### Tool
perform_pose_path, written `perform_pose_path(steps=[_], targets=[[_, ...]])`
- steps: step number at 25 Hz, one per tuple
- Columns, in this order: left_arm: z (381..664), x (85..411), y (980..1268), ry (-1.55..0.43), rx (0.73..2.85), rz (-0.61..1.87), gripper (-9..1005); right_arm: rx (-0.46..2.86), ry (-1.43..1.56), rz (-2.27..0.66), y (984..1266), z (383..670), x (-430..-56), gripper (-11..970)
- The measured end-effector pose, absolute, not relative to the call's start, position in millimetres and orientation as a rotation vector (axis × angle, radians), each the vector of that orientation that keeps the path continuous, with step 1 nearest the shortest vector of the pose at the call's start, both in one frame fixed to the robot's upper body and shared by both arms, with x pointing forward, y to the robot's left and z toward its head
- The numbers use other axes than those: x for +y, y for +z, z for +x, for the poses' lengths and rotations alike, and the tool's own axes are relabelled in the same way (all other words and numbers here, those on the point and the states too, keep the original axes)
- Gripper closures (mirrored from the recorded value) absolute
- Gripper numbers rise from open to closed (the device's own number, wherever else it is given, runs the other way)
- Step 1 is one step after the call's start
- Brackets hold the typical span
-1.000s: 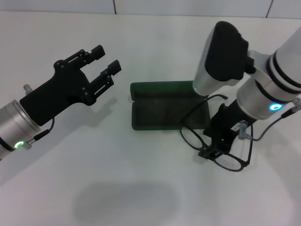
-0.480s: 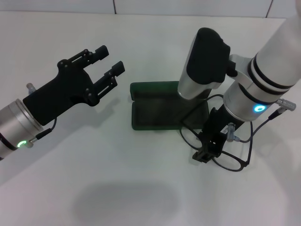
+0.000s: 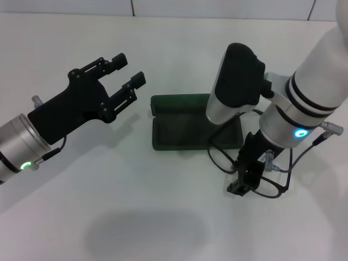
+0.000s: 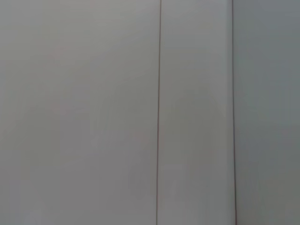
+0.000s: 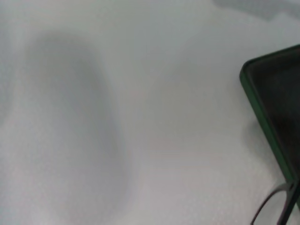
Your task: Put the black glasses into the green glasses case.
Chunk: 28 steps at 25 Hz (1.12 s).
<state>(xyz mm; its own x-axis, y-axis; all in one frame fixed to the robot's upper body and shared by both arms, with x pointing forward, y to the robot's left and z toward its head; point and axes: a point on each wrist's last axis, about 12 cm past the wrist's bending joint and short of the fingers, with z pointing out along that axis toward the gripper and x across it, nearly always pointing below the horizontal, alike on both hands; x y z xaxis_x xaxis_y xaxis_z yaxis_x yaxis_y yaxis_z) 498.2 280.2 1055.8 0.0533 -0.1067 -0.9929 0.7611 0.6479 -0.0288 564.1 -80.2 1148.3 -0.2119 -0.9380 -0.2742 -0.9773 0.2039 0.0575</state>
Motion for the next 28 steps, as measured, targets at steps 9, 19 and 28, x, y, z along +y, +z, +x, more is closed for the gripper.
perform_pose_path(steps=[9, 19, 28], targets=[[500, 278, 1056, -0.731, 1.367, 0.627, 464, 2.293, 0.335, -1.831, 1144, 562, -81, 540], [501, 276, 1057, -0.742, 1.367, 0.629, 464, 2.317, 0.344, -1.837, 1149, 560, -85, 789], [506, 277, 1071, -0.822, 1.346, 0.615, 463, 2.198, 0.444, -1.645, 1187, 565, -126, 848]])
